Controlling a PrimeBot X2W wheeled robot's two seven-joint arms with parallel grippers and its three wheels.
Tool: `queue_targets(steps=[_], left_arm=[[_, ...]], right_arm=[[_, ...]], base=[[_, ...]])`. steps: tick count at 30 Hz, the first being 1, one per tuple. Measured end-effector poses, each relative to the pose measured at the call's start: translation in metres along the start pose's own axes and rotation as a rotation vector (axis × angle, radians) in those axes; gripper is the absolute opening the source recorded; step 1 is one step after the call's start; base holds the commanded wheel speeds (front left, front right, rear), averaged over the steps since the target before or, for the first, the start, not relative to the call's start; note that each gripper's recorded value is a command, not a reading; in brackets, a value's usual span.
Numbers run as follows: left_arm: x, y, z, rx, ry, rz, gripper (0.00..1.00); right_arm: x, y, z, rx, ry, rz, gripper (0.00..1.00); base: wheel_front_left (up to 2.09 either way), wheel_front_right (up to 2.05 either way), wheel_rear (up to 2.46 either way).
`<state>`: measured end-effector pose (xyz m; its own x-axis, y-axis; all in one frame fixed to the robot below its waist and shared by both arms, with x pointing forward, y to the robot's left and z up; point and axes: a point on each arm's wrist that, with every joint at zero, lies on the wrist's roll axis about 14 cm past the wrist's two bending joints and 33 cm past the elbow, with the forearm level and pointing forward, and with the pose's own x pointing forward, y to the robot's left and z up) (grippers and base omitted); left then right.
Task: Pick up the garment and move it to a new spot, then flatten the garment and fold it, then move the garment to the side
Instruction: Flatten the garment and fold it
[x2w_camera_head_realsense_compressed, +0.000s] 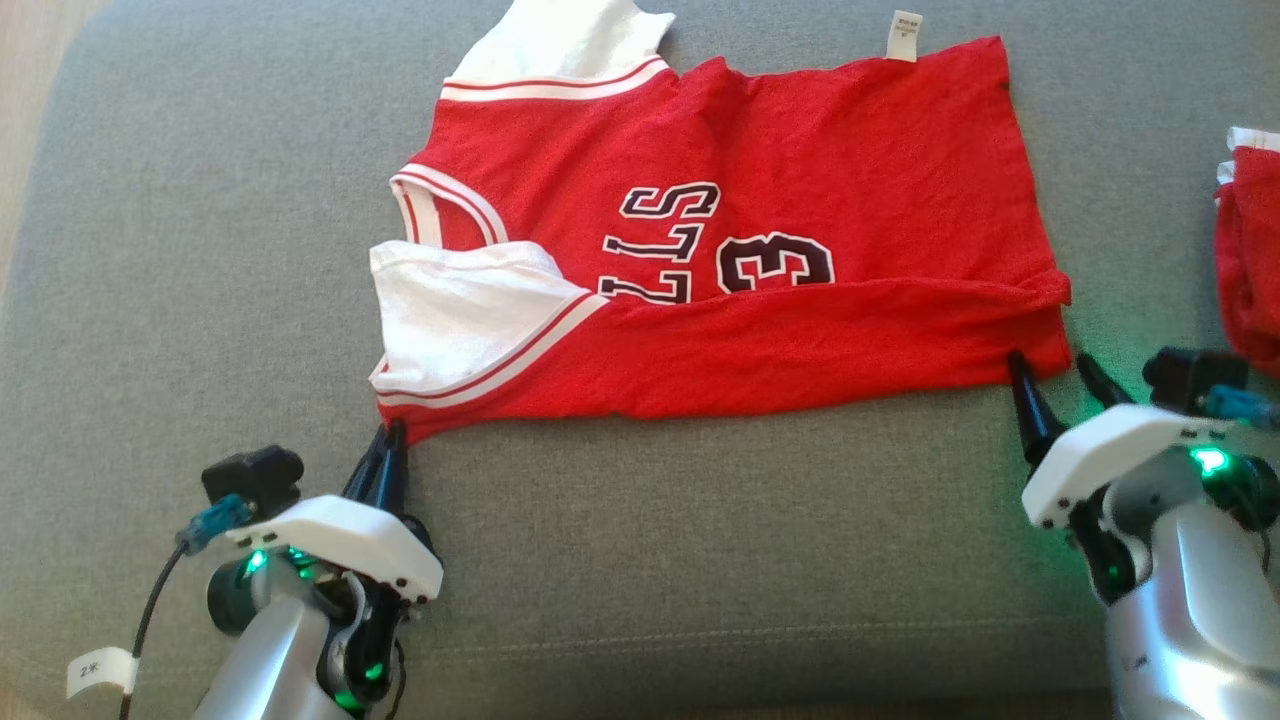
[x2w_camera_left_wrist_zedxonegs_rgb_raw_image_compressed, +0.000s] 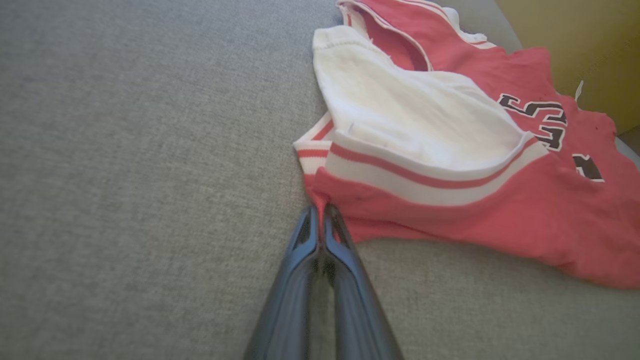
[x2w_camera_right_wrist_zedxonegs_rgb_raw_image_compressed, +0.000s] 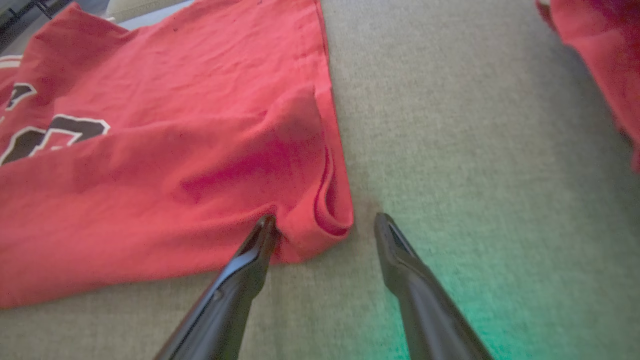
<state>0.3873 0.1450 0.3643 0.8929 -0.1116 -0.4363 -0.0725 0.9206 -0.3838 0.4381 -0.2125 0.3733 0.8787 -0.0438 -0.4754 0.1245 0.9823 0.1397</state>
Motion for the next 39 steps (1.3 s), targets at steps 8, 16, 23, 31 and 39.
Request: queue_targets(steps=[8,16,23,31,39], left_arm=[[-0.001,0.0,0.002,0.001,-0.004,-0.005,0.0],[-0.004,-0.003,0.004,0.008,-0.012,-0.016,0.0],[-0.02,-0.004,0.003,-0.003,-0.03,-0.038,0.0],[-0.052,0.001,-0.008,-0.008,-0.014,-0.037,0.0],[-0.075,0.002,-0.024,-0.023,0.065,-0.023,0.0]], right_arm=[[0.012,0.001,0.003,0.012,0.012,-0.007,0.33],[0.011,0.006,0.004,-0.069,0.018,0.008,0.0],[-0.012,-0.01,-0.005,-0.091,-0.009,-0.024,0.0],[-0.046,-0.031,-0.023,-0.087,0.016,-0.07,0.0],[-0.07,-0.039,-0.026,-0.139,0.058,-0.087,0.0]], base=[[0.0,0.0,0.0],[0.0,0.0,0.0],[0.0,0.0,0.0],[0.0,0.0,0.0],[0.0,0.0,0.0]])
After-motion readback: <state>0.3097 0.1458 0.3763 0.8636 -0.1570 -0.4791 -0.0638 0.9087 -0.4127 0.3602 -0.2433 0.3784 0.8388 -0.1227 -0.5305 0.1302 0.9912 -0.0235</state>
